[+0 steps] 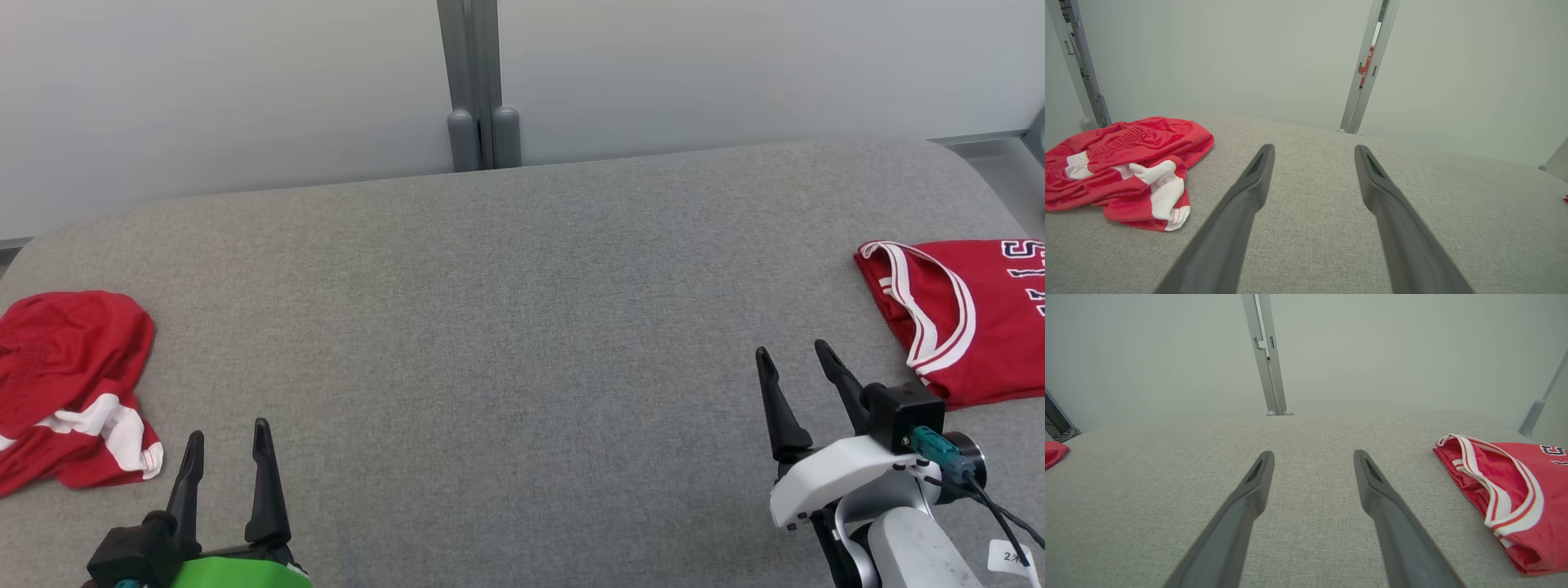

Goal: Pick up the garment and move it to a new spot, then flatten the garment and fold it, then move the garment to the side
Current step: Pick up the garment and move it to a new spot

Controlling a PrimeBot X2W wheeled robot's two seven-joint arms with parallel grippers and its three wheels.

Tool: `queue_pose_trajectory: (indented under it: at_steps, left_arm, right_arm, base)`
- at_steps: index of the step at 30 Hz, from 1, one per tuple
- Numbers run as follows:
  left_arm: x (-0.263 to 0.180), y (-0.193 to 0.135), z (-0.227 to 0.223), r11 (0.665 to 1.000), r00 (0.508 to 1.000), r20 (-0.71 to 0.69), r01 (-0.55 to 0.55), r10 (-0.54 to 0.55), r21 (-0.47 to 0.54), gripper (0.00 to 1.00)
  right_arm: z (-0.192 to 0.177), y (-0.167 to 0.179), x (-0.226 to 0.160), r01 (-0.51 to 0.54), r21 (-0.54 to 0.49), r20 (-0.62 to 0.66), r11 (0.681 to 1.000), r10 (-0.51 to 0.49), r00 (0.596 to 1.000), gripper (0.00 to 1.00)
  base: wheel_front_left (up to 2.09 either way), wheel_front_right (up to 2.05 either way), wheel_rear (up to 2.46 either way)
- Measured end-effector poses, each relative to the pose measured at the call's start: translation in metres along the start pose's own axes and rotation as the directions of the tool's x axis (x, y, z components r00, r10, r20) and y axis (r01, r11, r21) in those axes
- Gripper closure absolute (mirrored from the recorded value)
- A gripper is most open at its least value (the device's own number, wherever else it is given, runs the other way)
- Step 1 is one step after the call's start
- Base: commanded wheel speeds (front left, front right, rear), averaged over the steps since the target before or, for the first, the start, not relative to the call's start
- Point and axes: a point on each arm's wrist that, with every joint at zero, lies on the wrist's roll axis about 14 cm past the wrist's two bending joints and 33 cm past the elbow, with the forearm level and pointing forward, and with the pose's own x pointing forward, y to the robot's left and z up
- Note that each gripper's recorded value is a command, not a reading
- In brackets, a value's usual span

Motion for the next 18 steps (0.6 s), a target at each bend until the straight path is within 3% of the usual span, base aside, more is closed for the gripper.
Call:
queue_pose_trajectory:
  at_steps: [9,18]
  left_arm:
    - [-0.002,0.004,0.001,1.000,1.000,0.001,-0.013,0.013,0.001,0.00]
    - [-0.016,0.025,0.008,0.996,0.996,0.023,-0.084,0.084,0.008,0.00]
  right_arm:
    - [-0.003,0.004,0.003,-0.014,-0.001,-0.013,1.000,0.014,1.000,0.00]
    - [-0.002,0.034,0.019,-0.103,-0.005,-0.008,0.995,0.103,0.995,0.00]
  base:
    - [0.00,0.00,0.00]
    - [0.00,0.00,0.00]
